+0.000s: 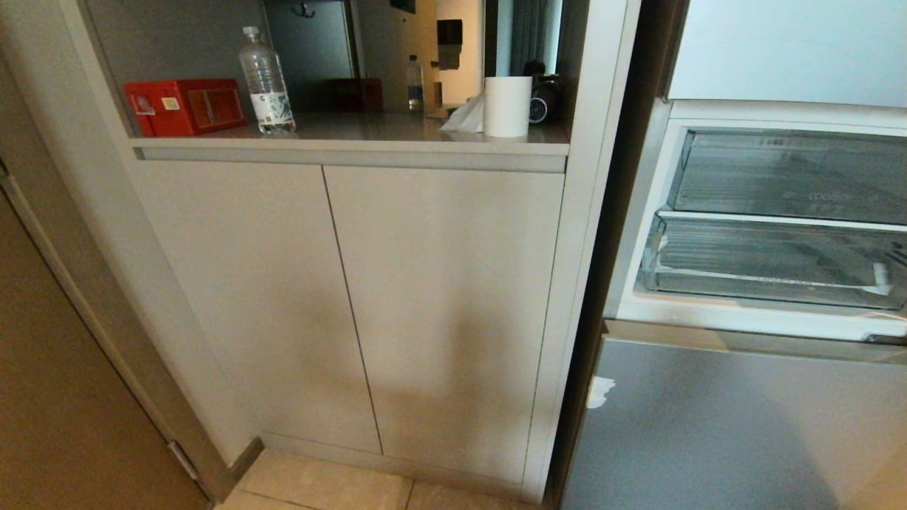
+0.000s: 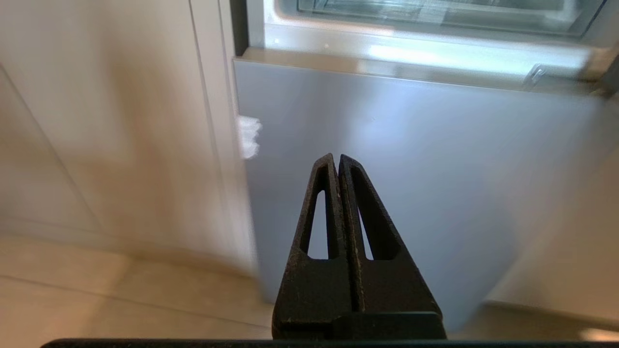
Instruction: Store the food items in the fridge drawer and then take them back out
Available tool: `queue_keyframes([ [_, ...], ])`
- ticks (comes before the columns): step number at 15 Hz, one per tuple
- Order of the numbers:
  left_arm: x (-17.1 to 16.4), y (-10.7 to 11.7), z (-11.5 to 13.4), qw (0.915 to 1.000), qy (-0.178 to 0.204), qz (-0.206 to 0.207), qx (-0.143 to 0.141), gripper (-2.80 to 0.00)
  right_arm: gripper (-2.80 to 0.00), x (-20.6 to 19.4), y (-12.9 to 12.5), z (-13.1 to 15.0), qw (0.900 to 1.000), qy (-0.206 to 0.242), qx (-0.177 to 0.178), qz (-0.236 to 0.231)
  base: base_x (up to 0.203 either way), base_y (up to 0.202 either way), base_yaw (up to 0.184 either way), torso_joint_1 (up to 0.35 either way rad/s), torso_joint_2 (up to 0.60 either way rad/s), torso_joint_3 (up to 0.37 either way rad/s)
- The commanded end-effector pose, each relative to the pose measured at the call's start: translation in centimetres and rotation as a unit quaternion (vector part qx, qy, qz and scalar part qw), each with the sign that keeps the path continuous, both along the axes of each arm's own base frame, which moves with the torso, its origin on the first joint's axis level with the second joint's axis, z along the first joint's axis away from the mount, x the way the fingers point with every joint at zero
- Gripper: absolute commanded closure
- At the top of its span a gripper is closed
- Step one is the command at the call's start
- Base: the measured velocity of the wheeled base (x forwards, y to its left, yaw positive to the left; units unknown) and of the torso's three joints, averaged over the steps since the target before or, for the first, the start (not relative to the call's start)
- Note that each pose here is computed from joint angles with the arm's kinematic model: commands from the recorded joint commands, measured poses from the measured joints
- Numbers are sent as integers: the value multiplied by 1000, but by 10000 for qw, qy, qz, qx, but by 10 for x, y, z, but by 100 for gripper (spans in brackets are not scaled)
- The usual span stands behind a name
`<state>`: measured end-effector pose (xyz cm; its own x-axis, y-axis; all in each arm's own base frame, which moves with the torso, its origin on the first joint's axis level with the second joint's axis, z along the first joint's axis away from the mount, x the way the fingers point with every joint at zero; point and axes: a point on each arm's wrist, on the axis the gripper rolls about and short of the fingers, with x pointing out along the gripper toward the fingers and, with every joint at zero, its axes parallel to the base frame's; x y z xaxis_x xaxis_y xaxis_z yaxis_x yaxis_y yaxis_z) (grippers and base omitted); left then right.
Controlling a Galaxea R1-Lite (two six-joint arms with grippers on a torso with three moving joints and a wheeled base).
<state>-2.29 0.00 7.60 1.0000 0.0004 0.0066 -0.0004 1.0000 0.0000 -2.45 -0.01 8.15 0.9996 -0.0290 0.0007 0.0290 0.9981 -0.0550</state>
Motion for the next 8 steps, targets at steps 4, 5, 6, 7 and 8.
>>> queue_keyframes([
  [4, 0, 0, 0, 10000, 2, 3, 0, 0, 0, 41, 1, 59, 9911, 1307, -13, 237, 0, 0, 0, 0, 0, 0],
  [5, 0, 0, 0, 10000, 2, 5, 0, 0, 0, 60, 1, 72, 9869, 1585, 73, 308, 0, 0, 0, 0, 0, 0],
  [6, 0, 0, 0, 10000, 2, 6, 0, 0, 0, 83, 1, 83, 9823, 1829, 167, 374, 0, 0, 0, 0, 0, 0],
  [7, 0, 0, 0, 10000, 2, -2, 0, 0, 0, 106, 1, 91, 9782, 2014, 251, 431, 0, 0, 0, 0, 0, 0],
  [8, 0, 0, 0, 10000, 2, 6, 0, 0, 0, 131, 1, 97, 9743, 2175, 339, 483, 0, 0, 0, 0, 0, 0],
])
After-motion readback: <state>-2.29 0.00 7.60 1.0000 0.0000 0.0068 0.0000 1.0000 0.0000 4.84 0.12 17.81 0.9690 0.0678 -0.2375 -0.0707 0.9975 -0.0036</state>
